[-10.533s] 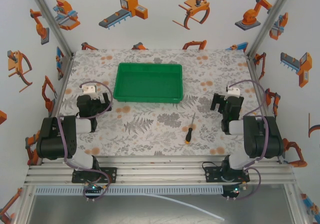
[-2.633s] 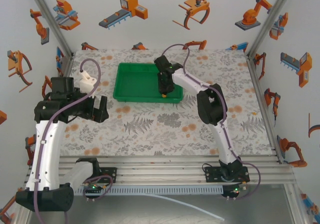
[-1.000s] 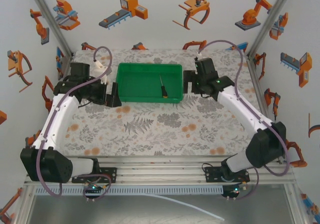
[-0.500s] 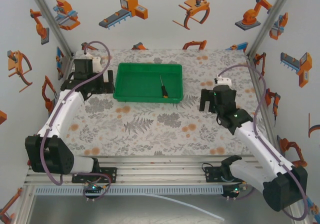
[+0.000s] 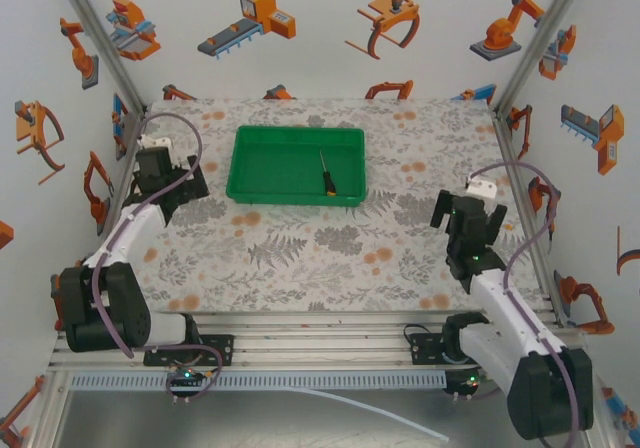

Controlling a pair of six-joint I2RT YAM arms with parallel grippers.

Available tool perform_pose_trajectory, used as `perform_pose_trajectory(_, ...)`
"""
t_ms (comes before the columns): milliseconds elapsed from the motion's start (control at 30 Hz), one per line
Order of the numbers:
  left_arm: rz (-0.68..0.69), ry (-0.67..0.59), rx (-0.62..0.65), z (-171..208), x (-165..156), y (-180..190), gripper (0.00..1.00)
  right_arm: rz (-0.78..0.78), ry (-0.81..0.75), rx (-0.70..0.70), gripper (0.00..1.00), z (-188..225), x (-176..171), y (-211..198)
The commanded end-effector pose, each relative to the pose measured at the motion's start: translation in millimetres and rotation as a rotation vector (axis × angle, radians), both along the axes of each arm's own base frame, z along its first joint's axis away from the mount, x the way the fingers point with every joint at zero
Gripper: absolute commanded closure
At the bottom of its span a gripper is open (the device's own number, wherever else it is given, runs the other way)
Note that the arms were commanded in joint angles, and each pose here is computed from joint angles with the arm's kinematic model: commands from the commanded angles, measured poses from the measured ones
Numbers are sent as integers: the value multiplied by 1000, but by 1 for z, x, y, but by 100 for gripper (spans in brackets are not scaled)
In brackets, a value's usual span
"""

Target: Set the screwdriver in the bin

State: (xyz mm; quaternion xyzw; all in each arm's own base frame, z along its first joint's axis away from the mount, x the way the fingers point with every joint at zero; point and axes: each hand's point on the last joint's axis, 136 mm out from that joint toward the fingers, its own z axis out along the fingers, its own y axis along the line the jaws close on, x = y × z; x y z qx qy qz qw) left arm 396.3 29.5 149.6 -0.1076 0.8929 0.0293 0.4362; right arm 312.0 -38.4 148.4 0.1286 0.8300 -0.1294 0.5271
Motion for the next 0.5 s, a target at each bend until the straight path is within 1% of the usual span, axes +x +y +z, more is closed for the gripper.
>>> perform_pose_trajectory(0,-23,-166,2,26,13,2,3,30,-117,29,1,0,21,-2)
perform_pose_trajectory(100,-52,-188,-24,11,12,0,3,22,-151,25,1,-12,27,-9)
perform_pose_trajectory(233,-89,-218,-41,-9,9,-3,3,1,-178,3,1,-15,33,-18)
perform_pose_trajectory(300,-105,-236,-37,-15,8,-5,3,20,-180,-2,1,-17,37,-16)
perform_pose_trajectory(467,-130,-232,-49,-30,4,-10,3,48,-188,-12,1,-23,43,-13)
